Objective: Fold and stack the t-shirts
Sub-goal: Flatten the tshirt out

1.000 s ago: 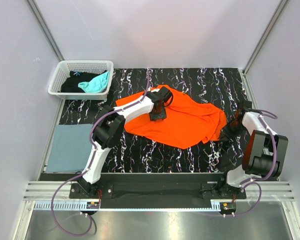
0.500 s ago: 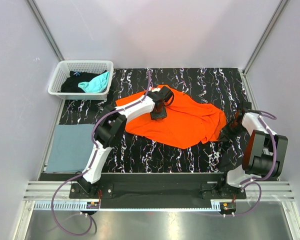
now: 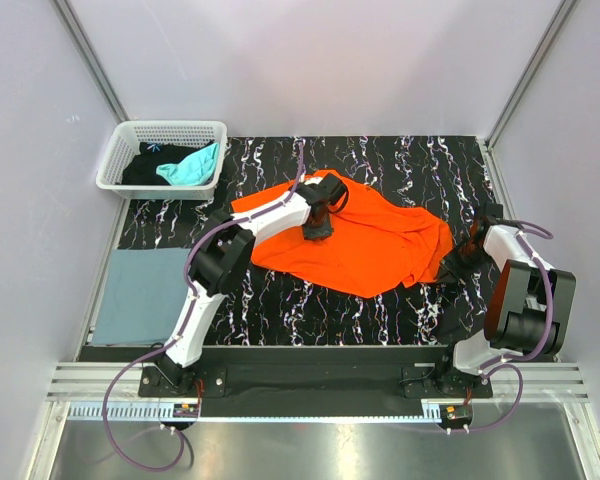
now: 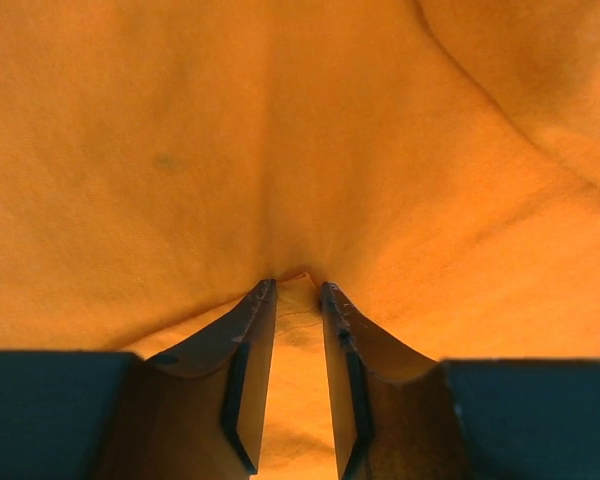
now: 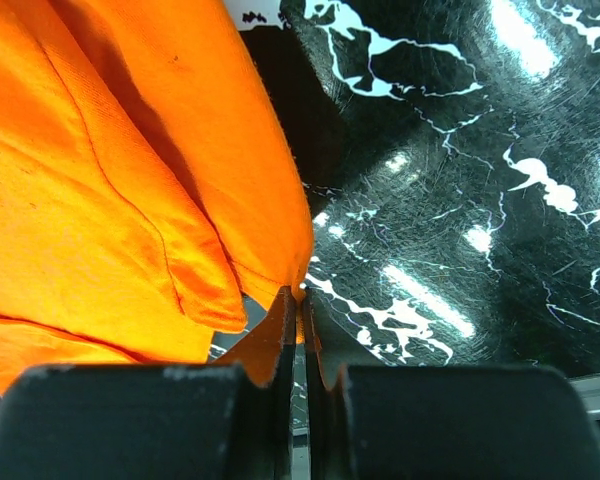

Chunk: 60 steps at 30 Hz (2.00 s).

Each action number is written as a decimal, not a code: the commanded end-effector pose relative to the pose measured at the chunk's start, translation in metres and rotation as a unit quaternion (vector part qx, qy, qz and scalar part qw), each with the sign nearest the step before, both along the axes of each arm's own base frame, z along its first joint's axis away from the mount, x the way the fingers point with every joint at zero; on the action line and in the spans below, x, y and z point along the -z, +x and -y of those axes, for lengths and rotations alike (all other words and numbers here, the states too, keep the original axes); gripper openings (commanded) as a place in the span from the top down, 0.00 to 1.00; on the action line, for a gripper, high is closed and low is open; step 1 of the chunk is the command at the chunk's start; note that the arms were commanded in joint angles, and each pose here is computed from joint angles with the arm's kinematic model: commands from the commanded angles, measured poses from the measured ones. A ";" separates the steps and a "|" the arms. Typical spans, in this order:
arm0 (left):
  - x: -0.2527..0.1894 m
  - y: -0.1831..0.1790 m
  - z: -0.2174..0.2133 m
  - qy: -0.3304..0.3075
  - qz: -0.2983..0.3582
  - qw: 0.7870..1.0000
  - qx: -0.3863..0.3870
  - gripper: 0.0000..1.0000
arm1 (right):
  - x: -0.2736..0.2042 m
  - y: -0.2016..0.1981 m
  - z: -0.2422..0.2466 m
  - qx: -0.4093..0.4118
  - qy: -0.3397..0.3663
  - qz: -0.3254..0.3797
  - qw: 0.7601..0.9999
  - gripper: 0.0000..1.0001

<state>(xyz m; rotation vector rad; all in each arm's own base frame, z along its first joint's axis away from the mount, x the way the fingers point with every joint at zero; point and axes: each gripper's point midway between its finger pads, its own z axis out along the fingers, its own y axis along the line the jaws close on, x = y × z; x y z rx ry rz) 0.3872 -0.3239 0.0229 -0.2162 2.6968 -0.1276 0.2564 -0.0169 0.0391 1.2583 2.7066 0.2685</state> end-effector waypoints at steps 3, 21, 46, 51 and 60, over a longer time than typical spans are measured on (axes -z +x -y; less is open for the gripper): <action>0.004 0.004 0.001 0.014 0.007 1.000 0.021 0.67 | -0.002 0.003 0.005 -0.004 -0.012 0.007 1.000 0.96; -0.123 0.011 -0.011 -0.017 0.123 0.991 0.057 1.00 | -0.027 0.015 0.042 0.000 -0.108 0.022 0.994 1.00; -0.531 -0.130 -0.214 -0.090 0.569 0.817 0.034 1.00 | -0.432 0.057 0.081 0.082 -0.295 0.504 0.808 1.00; -0.571 -0.192 -0.200 -0.183 0.619 0.751 0.142 1.00 | -0.520 0.002 0.043 0.062 -0.269 0.626 0.729 1.00; -0.588 -0.259 -0.237 -0.234 0.664 0.696 0.141 1.00 | -0.611 -0.113 0.000 0.053 -0.265 0.748 0.606 1.00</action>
